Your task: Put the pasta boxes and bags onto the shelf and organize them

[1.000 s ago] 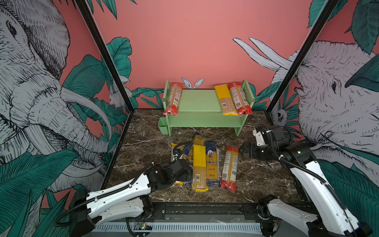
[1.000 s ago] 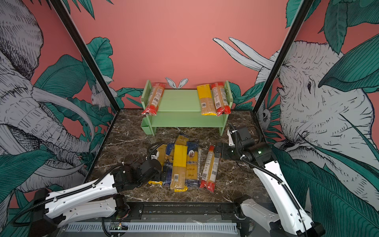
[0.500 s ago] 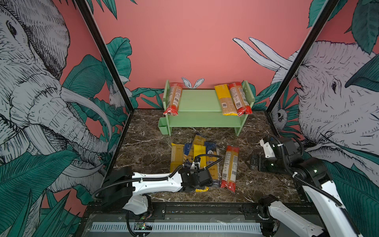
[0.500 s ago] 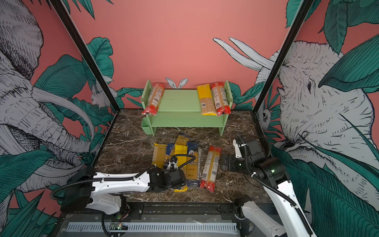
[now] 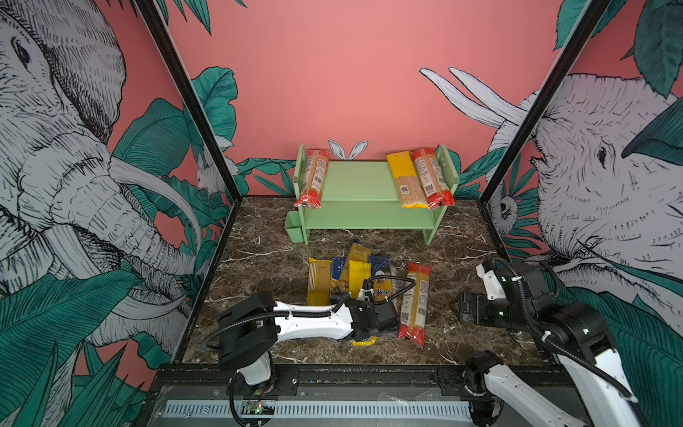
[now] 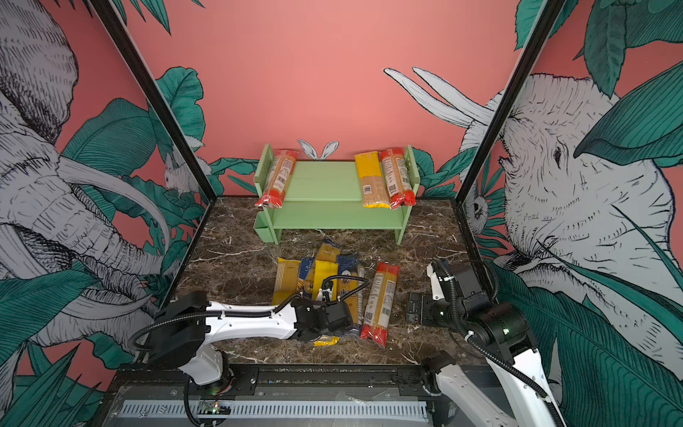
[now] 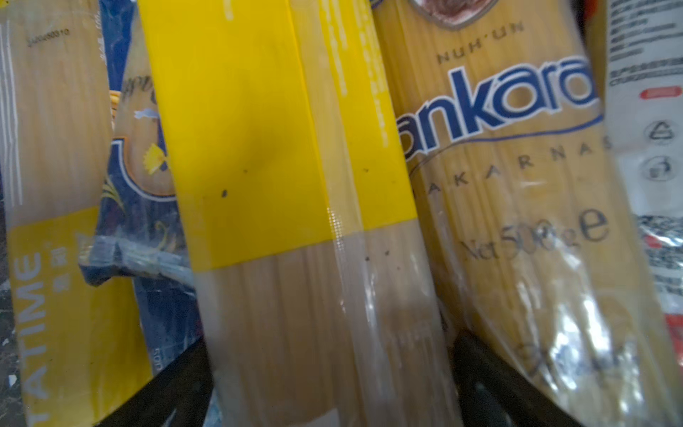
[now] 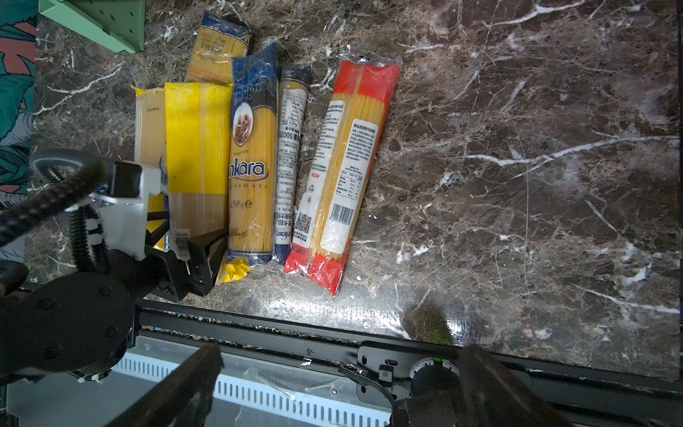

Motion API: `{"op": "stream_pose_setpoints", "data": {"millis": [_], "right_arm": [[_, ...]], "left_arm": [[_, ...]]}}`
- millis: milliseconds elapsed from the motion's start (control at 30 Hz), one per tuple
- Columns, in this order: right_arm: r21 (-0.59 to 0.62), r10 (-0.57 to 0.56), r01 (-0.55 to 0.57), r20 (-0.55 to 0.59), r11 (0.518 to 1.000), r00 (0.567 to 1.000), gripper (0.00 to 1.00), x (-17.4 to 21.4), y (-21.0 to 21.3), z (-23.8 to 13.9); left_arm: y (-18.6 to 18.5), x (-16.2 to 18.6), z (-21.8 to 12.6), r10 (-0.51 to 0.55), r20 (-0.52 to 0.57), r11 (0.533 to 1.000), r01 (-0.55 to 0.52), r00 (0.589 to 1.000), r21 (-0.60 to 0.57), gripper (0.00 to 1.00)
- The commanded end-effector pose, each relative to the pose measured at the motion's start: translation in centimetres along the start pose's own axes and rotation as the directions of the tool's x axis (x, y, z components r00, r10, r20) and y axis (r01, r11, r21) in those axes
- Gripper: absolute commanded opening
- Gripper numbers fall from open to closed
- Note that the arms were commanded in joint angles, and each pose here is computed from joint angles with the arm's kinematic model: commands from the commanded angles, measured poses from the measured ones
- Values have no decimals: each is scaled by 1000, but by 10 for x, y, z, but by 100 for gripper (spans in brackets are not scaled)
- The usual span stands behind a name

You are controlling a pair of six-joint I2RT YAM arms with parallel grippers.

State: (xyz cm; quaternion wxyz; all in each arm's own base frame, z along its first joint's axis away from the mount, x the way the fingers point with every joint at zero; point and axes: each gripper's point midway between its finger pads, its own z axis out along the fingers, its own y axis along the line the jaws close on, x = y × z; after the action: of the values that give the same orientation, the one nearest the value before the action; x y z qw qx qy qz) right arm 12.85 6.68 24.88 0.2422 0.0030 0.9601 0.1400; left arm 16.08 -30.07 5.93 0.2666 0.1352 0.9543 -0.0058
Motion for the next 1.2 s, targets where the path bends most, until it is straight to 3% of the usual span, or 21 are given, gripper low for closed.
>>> {"op": "stream_pose_setpoints", "data": {"millis": [0,233,300,467,533,667,867,1167], "right_arm": [[27,-31,32,-20,999,999,99,6,-6,-1],[38,-73,73,-23,997,997,99,2,-6,-2],[31,-79,80,-26,996,997,99,1,-4,-1],[24,-91,91,-31,996,995,99,-1,-2,0],[22,-91,92,-31,996,995,99,-2,-1,0],[12,-84,85,-28,996,996,99,-3,1,2],[-9,-59,58,-19,998,998,99,-7,6,6],[-32,-29,28,-4,999,1000,99,-16,13,11]], "left_arm": [[2,8,6,-23,-45,998,20,999,-53,99],[17,24,13,-71,-81,992,62,994,-108,98],[21,26,12,-78,-83,991,68,993,-118,91],[28,21,1,-80,-70,990,70,994,-125,52],[30,16,-6,-75,-60,991,67,995,-119,28],[39,10,-20,-57,-48,991,51,997,-122,0],[52,-4,-45,-39,12,996,40,999,-78,0],[55,-26,-69,-62,102,996,55,993,76,0]]}}
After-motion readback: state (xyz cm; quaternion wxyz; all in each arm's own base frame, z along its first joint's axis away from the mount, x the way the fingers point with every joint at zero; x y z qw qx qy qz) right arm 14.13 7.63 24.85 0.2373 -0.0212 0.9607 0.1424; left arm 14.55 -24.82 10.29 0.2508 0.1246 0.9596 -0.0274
